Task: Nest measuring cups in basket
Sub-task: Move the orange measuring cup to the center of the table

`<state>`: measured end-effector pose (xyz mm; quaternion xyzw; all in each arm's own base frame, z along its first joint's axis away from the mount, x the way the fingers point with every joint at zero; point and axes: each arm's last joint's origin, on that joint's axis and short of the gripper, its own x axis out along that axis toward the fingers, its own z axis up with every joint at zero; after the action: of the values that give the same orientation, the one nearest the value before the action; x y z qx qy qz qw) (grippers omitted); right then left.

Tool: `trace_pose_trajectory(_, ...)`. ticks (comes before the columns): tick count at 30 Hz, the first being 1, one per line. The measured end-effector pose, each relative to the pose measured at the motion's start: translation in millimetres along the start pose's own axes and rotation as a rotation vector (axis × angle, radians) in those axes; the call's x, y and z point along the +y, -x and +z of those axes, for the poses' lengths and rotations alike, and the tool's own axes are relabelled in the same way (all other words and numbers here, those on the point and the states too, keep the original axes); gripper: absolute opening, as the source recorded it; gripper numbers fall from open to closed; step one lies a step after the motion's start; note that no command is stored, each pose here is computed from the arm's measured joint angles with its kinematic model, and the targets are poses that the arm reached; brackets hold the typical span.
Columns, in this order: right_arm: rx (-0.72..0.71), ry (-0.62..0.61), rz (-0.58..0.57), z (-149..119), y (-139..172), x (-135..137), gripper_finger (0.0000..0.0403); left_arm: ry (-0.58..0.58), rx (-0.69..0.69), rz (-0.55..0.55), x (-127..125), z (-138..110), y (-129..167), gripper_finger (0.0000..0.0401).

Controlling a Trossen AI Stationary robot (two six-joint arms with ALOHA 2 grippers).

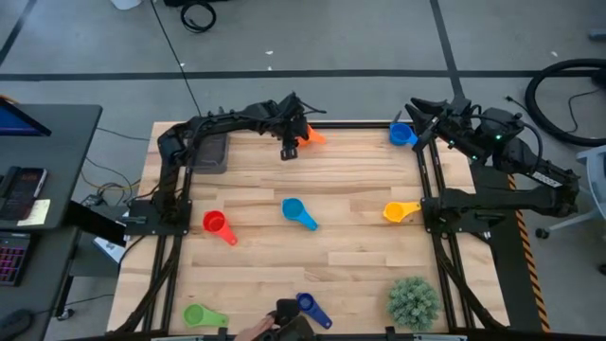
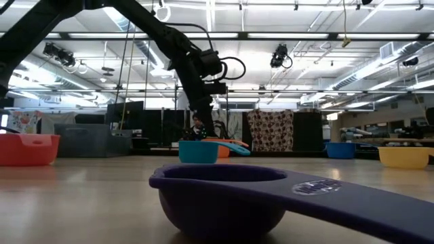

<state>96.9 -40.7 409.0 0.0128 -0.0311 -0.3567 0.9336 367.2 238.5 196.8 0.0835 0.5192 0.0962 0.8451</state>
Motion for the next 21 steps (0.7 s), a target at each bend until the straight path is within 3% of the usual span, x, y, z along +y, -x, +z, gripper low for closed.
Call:
trace_pose_trajectory(9, 0.004, 0.002, -0.011, -0.5, -0.1, -0.5, 0.012, -0.068, -0.036, 0.028, 2.9, 2.2, -10.4, 0.0139)
trace_pose_trajectory(21, 0.005, 0.02, -0.027, -0.7, -0.1, -1.0, 0.012, -0.024, -0.017, 0.007, 15.4, -9.8, -14.8, 0.0139)
